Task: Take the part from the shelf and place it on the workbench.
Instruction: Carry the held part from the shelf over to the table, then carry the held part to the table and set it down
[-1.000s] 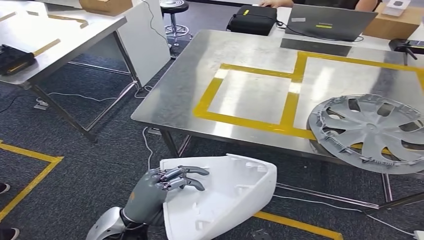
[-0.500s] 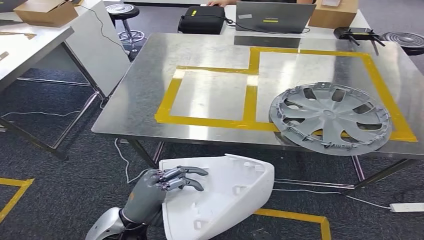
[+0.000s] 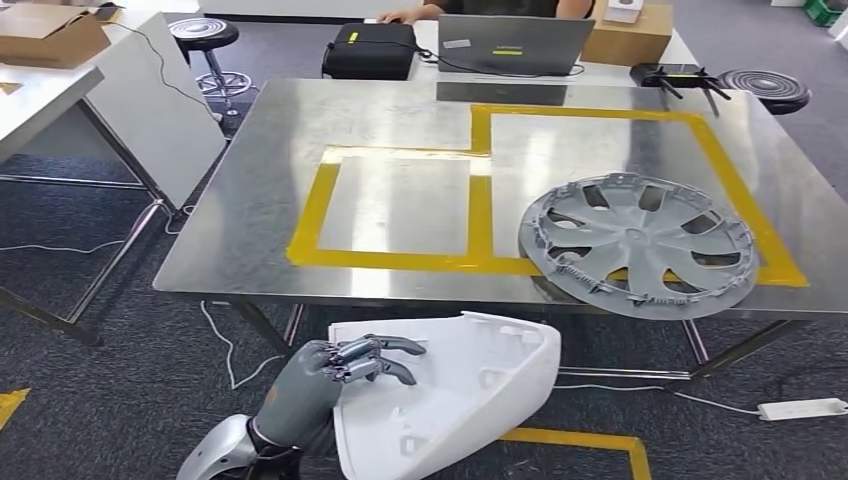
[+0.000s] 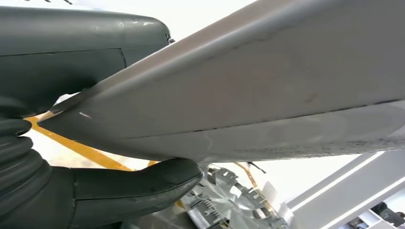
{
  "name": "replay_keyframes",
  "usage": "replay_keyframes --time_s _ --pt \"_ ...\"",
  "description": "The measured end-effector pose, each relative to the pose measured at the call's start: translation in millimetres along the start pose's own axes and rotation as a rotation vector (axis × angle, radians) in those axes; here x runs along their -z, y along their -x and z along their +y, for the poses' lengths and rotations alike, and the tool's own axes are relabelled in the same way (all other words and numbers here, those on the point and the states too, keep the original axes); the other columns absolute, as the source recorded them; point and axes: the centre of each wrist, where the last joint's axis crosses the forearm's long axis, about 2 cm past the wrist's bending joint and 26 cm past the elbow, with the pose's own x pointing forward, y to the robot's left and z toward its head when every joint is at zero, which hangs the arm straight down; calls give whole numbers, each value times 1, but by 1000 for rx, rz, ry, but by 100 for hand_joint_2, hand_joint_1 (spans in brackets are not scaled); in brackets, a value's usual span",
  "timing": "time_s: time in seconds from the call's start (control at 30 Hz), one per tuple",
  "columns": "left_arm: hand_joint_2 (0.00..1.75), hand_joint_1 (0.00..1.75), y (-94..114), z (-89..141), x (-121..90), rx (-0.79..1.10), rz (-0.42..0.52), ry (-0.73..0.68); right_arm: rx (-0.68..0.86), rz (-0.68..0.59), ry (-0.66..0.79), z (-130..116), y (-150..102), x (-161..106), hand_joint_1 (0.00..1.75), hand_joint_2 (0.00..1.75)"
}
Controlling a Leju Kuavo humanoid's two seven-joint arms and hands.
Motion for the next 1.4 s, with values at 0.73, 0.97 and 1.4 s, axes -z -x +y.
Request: replay_keyframes --time_s 0.73,0.97,1.4 --pt "175 175 1 -1 -3 -4 9 13 0 -4 -1 1 2 0 0 0" --pt "175 175 10 -4 11 47 213 141 14 8 -12 2 9 -2 0 0" --pt "175 175 97 42 40 555 720 26 26 2 -70 -3 14 -5 0 0"
